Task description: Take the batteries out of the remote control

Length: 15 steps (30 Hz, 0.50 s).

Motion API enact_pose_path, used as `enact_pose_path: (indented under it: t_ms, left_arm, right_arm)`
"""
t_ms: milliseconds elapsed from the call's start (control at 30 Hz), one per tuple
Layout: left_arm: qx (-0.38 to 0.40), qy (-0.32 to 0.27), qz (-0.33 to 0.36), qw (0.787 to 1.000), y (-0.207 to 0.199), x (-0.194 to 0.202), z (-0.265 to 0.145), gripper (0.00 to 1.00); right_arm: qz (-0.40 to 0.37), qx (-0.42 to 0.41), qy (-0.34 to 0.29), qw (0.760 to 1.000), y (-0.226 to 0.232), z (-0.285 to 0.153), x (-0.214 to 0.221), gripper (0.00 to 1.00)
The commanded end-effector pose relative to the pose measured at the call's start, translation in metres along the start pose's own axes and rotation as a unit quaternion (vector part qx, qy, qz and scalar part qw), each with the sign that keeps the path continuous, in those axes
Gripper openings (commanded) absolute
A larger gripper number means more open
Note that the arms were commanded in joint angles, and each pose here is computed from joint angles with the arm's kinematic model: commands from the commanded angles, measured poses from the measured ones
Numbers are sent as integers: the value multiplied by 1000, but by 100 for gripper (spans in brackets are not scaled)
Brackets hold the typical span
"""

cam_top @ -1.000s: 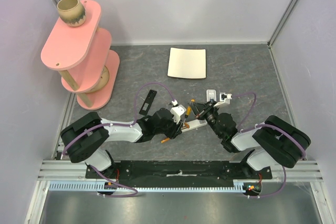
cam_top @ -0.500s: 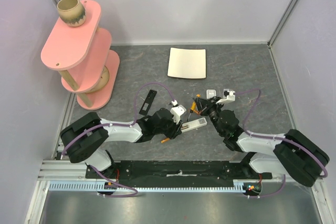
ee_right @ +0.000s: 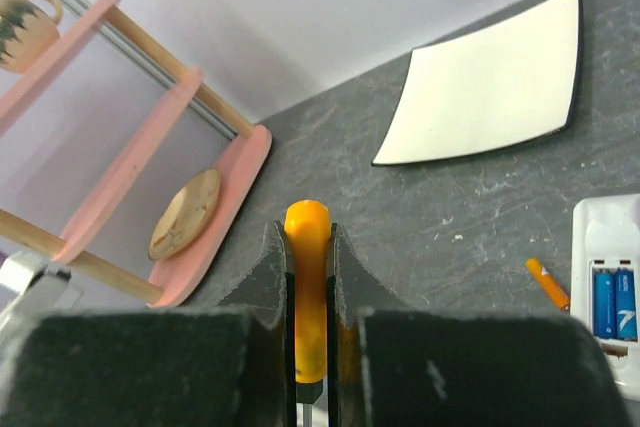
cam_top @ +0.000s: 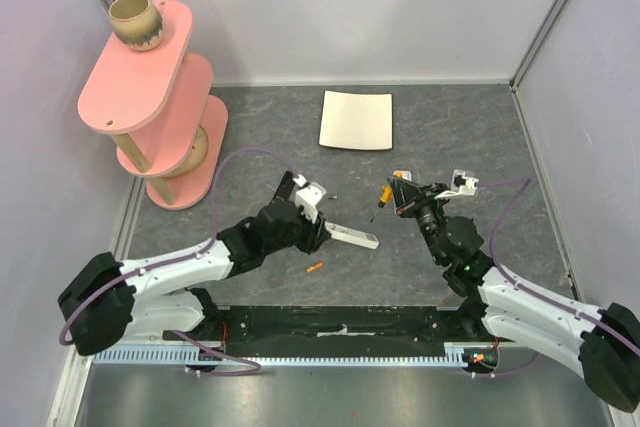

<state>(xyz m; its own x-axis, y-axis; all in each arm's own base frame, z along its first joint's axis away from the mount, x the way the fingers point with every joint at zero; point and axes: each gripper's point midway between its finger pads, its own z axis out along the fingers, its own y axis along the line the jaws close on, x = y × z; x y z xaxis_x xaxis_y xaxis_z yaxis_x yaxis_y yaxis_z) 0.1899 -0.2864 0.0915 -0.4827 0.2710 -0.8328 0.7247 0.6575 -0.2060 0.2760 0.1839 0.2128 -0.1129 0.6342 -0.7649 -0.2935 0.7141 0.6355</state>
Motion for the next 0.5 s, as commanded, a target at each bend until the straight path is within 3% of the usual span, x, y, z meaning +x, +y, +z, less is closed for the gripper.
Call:
enact_pose_path:
  t_ms: [0, 233, 433, 467]
  left_arm:
    - [-91, -33, -59, 994, 46, -30, -18, 2]
    - [-156, -44, -107, 981, 100, -34, -28, 2]
    - [-98, -7, -91, 991, 85, -22, -4, 2]
    - [-55, 0, -83, 995, 72, -21, 4, 17]
  right_arm:
    - [-7, 5, -15, 1000, 3, -4, -18, 0]
    - [-13, 8, -2, 1000, -1, -6, -10, 0]
    - [-26, 17, 18, 999, -8, -4, 3, 0]
    - [-28, 18, 21, 999, -10, -5, 5, 0]
